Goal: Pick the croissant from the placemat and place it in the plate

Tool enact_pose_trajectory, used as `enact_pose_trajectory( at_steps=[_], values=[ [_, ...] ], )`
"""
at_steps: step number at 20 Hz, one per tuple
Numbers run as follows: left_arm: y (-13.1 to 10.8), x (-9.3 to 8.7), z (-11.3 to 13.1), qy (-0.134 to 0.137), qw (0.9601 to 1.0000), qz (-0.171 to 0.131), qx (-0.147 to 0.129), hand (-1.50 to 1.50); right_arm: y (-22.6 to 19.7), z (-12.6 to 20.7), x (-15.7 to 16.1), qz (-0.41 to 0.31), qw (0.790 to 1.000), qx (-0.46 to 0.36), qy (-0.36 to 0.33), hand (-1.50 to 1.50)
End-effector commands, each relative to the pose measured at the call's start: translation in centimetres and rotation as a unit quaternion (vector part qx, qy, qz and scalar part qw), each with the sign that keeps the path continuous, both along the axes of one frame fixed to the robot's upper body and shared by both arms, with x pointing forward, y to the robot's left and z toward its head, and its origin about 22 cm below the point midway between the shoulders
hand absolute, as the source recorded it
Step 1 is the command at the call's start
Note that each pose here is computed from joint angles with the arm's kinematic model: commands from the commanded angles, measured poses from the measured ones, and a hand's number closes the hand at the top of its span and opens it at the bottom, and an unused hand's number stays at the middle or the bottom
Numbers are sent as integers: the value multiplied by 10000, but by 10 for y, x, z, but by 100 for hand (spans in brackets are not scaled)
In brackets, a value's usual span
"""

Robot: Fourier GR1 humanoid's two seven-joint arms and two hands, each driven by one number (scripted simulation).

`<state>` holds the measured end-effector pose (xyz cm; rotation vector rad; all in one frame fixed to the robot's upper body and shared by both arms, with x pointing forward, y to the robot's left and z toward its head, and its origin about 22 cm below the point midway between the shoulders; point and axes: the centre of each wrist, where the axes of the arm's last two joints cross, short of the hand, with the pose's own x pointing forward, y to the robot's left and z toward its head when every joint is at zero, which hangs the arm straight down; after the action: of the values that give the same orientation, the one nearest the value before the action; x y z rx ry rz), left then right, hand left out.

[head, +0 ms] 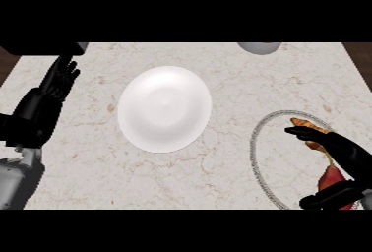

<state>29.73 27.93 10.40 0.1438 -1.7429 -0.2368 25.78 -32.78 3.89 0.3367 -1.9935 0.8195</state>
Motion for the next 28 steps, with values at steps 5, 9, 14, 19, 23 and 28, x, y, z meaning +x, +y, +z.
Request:
enact_pose_trajectory(
  at_steps=[5,9,14,19,23,28],
  values=[
    [11,4,-2,5,10000,39,11,0,-42,84,14,-356,9750,-2096,-650,-150],
    [-2,1,0,-83,9999,68,76,0,-49,130,13,-537,9251,-3705,-634,-150],
    [4,1,-5,-52,10000,-21,-43,0,-48,138,8,-243,8681,-4958,-69,-150],
    [19,1,-1,-52,10000,40,-27,0,-28,137,15,-227,8365,-5474,64,-150],
    [4,-5,0,-35,10000,-65,39,0,-20,108,17,-367,8260,-5624,105,-150],
    [3,-11,-15,-70,10000,23,4,0,-7,78,23,-689,8086,-5842,0,-150]
  ],
)
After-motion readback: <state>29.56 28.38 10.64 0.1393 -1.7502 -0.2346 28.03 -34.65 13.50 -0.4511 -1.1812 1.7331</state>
